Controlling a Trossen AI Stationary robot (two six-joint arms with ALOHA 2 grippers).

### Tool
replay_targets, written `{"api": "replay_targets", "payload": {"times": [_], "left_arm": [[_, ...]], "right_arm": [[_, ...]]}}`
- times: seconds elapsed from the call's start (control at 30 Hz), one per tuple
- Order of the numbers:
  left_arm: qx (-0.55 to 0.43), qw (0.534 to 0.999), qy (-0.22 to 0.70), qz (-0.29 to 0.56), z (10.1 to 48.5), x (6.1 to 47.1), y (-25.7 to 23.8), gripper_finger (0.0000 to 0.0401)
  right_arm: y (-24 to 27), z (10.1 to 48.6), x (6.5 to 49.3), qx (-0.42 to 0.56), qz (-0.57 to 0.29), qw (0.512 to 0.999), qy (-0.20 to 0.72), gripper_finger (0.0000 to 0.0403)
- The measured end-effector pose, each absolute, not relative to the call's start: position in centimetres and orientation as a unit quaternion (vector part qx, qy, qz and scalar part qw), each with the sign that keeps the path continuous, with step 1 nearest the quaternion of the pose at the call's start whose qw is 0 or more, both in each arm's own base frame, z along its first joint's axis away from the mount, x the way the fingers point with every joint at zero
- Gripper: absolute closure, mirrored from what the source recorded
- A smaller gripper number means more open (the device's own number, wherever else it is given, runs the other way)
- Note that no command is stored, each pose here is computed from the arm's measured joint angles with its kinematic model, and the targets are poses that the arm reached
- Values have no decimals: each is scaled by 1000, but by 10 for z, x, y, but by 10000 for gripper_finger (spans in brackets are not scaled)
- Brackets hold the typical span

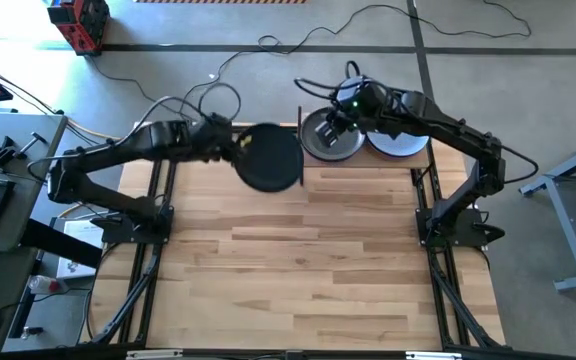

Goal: Place and stack plates onto a shelf
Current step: Stack the black plate on top of the other black plate on the shelf

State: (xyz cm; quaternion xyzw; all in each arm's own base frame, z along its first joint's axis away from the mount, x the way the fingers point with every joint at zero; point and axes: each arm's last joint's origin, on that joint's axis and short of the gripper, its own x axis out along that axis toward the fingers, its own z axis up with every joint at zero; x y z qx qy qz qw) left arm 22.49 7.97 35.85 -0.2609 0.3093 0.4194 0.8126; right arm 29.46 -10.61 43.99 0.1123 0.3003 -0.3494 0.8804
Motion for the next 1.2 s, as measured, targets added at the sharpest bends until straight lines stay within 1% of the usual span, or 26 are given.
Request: {"api": "replay_targets", "payload": {"times": [0.23,0.4,0.67,0.97,1.2], "left_arm": [[-219,826,269,444,368,222,108,401],[-193,827,286,444,366,219,118,401],[-168,831,299,438,367,218,119,401],[-137,837,313,426,367,218,119,401],[-117,840,323,419,367,218,119,401]], "right_arm": [[-117,447,297,118,-341,896,259,295],[-120,449,299,139,-325,904,240,294],[-121,452,301,125,-323,911,225,294],[-129,434,321,158,-331,900,237,294],[-131,435,328,139,-322,910,219,294]]}}
